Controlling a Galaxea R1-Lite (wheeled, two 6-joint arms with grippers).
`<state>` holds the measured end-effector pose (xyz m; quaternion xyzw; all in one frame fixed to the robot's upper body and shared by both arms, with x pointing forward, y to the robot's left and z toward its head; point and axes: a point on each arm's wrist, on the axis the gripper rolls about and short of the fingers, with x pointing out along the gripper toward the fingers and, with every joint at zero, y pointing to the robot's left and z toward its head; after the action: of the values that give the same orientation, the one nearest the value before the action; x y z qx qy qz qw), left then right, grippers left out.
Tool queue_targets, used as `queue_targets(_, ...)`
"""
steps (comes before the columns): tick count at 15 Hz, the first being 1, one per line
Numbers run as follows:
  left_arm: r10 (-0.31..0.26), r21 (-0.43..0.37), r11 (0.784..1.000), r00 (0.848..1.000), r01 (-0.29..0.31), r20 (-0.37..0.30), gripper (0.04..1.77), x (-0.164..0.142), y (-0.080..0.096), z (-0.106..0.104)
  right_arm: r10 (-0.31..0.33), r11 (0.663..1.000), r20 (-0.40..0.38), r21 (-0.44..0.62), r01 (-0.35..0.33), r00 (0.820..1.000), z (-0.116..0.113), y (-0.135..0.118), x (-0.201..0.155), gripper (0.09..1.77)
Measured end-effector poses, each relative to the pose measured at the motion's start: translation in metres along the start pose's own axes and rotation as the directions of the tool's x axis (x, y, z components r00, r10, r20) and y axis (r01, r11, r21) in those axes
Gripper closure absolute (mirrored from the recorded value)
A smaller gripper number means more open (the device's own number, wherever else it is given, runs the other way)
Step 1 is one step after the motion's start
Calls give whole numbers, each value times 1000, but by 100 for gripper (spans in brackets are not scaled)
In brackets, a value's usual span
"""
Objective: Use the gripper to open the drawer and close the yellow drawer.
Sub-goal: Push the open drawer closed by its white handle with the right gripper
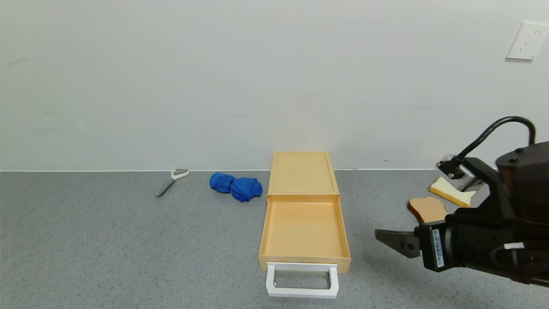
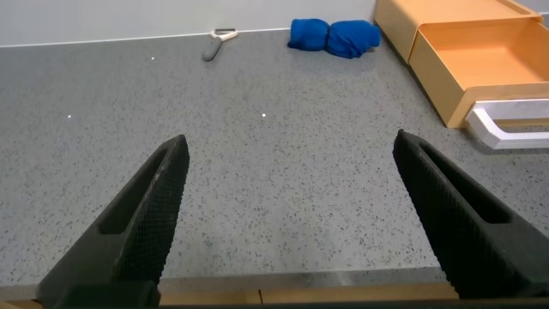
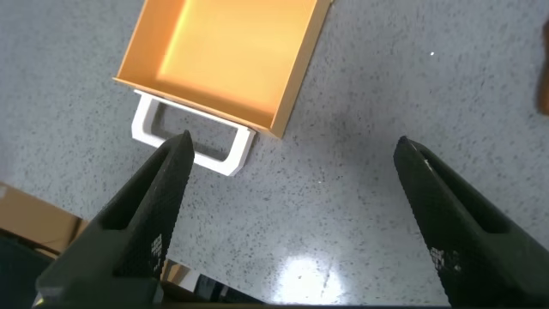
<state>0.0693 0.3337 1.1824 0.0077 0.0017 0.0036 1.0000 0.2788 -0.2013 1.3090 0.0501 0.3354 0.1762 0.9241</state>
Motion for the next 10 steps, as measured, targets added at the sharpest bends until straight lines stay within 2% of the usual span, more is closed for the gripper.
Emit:
queue_targets(3, 0, 0, 1000, 1000, 0, 0, 9, 0, 0, 0, -44, 999, -97, 20, 47, 994, -4, 18, 24, 14)
queue_targets(6, -1, 0, 1000, 1000, 1, 0, 9, 0, 0, 0, -108, 992, -171, 48, 118, 979, -17, 38, 50, 14)
queue_targets(10, 0, 0, 1000, 1000, 0, 0, 9, 0, 0, 0, -134, 990, -248, 16, 142, 959, -40, 56, 77, 15)
